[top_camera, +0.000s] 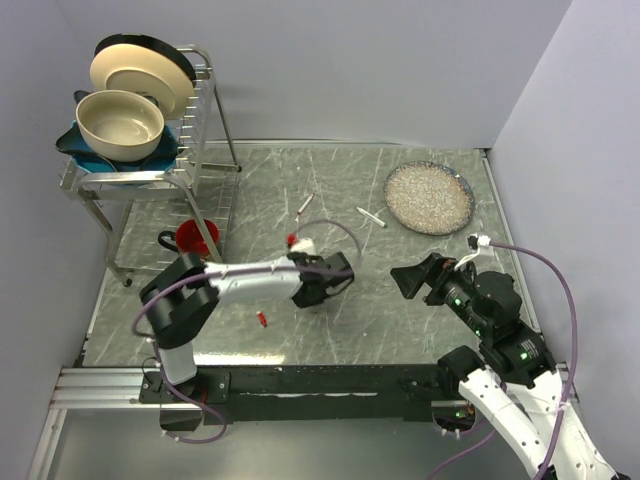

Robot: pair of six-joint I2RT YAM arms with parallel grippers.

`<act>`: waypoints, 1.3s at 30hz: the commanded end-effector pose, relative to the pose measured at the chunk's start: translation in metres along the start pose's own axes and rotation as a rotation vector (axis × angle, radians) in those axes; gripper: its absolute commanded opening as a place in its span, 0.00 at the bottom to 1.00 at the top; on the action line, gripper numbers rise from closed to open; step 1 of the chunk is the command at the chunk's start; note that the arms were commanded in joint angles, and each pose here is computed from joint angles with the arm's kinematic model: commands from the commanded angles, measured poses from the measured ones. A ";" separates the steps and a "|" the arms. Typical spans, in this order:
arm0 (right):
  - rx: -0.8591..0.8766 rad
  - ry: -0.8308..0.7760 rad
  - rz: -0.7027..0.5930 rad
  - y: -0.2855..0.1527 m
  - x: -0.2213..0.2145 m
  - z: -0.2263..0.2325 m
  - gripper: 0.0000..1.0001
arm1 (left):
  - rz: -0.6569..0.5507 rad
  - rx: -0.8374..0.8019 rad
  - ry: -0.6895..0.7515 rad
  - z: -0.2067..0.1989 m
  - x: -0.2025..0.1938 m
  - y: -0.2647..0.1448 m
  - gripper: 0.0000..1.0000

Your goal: Insert the pens into the pen caps

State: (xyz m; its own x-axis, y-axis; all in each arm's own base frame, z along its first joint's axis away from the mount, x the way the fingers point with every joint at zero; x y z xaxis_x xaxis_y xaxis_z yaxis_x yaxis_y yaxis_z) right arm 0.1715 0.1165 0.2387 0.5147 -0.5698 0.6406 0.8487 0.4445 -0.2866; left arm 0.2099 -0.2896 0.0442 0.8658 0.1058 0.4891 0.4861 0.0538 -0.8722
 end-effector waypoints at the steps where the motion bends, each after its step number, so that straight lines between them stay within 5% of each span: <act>1: 0.037 0.066 0.019 0.008 -0.005 0.007 0.99 | -0.143 -0.335 0.254 -0.046 0.011 -0.061 0.01; 6: 0.059 0.117 0.046 0.016 -0.012 0.009 0.97 | -0.217 -0.670 0.313 -0.061 0.010 -0.109 0.01; 16: 0.253 0.169 0.148 0.030 -0.025 0.043 0.89 | -0.339 -1.061 0.387 -0.060 0.004 -0.176 0.01; 21: 0.313 0.197 0.202 0.037 -0.033 0.052 0.79 | -0.372 -1.115 0.375 -0.059 0.005 -0.185 0.01; 32: 0.288 0.240 0.251 0.054 -0.044 0.050 0.74 | -0.399 -1.210 0.362 -0.065 0.007 -0.204 0.01; 35: 0.293 0.246 0.274 0.056 -0.050 0.051 0.65 | -0.409 -1.231 0.358 -0.066 0.009 -0.210 0.01; 39: 0.331 0.239 0.303 0.055 -0.057 0.054 0.38 | -0.409 -1.234 0.359 -0.068 0.010 -0.211 0.01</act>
State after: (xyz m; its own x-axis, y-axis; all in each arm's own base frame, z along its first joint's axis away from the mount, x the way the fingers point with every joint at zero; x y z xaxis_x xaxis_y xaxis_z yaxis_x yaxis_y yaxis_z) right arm 0.1862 0.2023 0.2116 0.7702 -0.5286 0.3569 0.6227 0.7441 -0.2419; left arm 0.1265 -0.3622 0.2078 0.5654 -0.0269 0.8244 0.3560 -0.8936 -0.2733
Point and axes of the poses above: each gripper's point midway between its finger pads, its own y axis out along the fingers, its own z axis along the line the jaws close on, x = y × z, the point moved 1 cm from there along -y, back along the fingers, and after that the axes turned 11 degrees about y, right-handed, at the moved point
